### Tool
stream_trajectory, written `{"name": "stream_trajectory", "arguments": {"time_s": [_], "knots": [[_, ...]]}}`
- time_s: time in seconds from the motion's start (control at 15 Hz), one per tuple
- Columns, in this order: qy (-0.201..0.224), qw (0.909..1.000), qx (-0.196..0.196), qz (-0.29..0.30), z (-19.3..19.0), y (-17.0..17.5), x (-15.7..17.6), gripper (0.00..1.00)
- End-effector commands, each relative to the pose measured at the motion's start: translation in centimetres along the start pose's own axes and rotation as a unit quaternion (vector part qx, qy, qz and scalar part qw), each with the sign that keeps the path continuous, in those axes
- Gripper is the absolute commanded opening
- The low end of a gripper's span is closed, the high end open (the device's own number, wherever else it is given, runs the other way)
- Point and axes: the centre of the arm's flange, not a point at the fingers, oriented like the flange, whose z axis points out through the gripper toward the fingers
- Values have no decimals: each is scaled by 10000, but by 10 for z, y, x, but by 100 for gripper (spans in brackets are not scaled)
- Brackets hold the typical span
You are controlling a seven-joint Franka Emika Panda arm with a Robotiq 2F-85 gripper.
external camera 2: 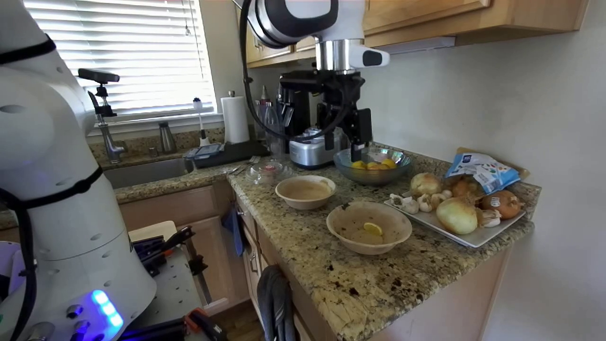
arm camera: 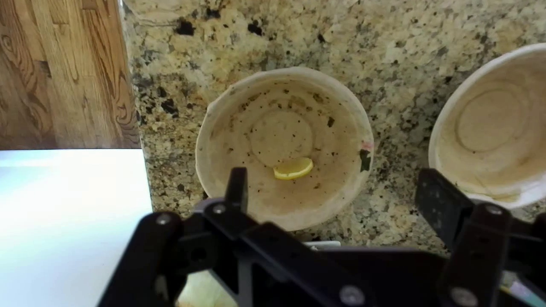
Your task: Put the bowl on the right on top of the bowl on the left, unstack the two bowls
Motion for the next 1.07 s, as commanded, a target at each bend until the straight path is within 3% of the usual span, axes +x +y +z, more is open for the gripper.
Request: {"name": "stream_trajectory", "arguments": {"time_s": [0.0, 0.67, 1.0], "knots": [[67, 9999, 44, -115, 34, 10, 3, 100], [-86, 9999, -38, -92, 37, 3, 6, 100], [-47, 9995, 183, -249, 56, 34, 29, 100]]}}
